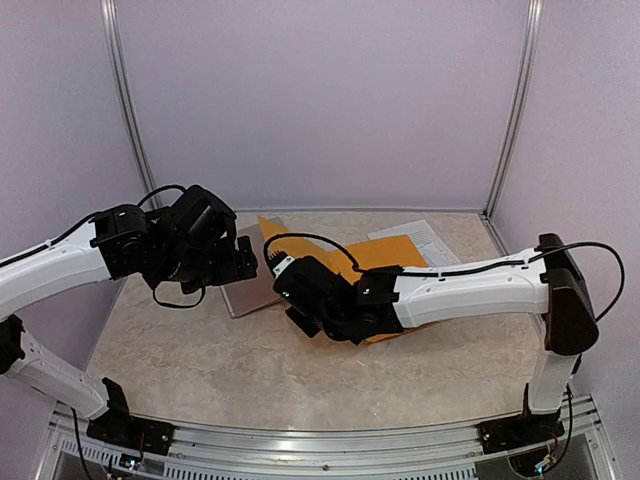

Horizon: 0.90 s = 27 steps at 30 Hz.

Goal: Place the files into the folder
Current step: Open the folder at the center of the board, then move the folder to the center of the board.

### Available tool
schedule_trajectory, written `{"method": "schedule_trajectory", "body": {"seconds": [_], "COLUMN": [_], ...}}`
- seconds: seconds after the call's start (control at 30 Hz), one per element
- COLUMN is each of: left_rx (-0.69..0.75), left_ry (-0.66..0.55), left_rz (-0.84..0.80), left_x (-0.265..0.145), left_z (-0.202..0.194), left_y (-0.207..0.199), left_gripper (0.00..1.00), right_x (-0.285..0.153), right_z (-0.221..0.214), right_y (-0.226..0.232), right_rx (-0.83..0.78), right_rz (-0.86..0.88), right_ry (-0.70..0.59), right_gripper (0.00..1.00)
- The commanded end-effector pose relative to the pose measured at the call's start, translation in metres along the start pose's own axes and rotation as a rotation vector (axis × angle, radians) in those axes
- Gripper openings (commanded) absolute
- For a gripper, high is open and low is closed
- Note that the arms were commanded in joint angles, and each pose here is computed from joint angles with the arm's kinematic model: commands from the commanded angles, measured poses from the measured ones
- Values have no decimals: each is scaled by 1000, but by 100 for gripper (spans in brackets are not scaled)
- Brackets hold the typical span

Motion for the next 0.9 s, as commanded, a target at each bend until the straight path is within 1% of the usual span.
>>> {"method": "schedule_trajectory", "body": {"seconds": [0.0, 0.07, 0.13, 0.2, 0.37, 0.43, 0.5, 0.53, 0.6, 0.73, 0.8, 0.87], "left_rx": [-45, -67, -84, -98, -115, -113, -102, -90, -67, -39, -36, -35], "left_ry": [18, 13, 4, -2, -9, 0, 21, 32, 59, 111, 141, 195], "left_rz": [128, 150, 167, 189, 176, 154, 133, 116, 88, -2, -47, -94], "left_x": [-7, -13, -19, -22, -25, -21, -11, -6, 6, 33, 48, 71], "left_z": [-1, 3, 7, 10, 20, 25, 28, 29, 31, 36, 39, 39], "left_y": [31, 40, 48, 56, 67, 67, 63, 59, 50, 28, 18, 8], "left_gripper": [97, 97, 97, 98, 99, 99, 99, 99, 99, 99, 99, 98], "right_x": [16, 21, 28, 34, 35, 33, 31, 29, 25, 14, 1, -8], "right_z": [-12, -7, -7, -8, -8, -7, -9, -10, -12, -20, -21, -26], "right_y": [59, 80, 94, 104, 116, 114, 106, 102, 89, 61, 45, 30], "right_rx": [-177, -188, -186, -185, -154, -133, -100, -84, -38, 47, 81, 117], "right_rz": [36, 92, 147, 191, 309, 346, 384, 428, 491, 581, 610, 623], "right_ry": [86, 82, 89, 97, 99, 99, 102, 102, 94, 75, 44, 28], "right_gripper": [3, 7, 13, 23, 60, 76, 88, 91, 93, 94, 94, 95]}}
Point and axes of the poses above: each gripper's point midway between its finger pads, its own x axis out along the fingers, its own y axis along the line the jaws close on, z = x × y, the point moved 9 cm from there along -x, back along the fingers, and after that the axes turned 2 degrees about -x, right-handed, at the moved point
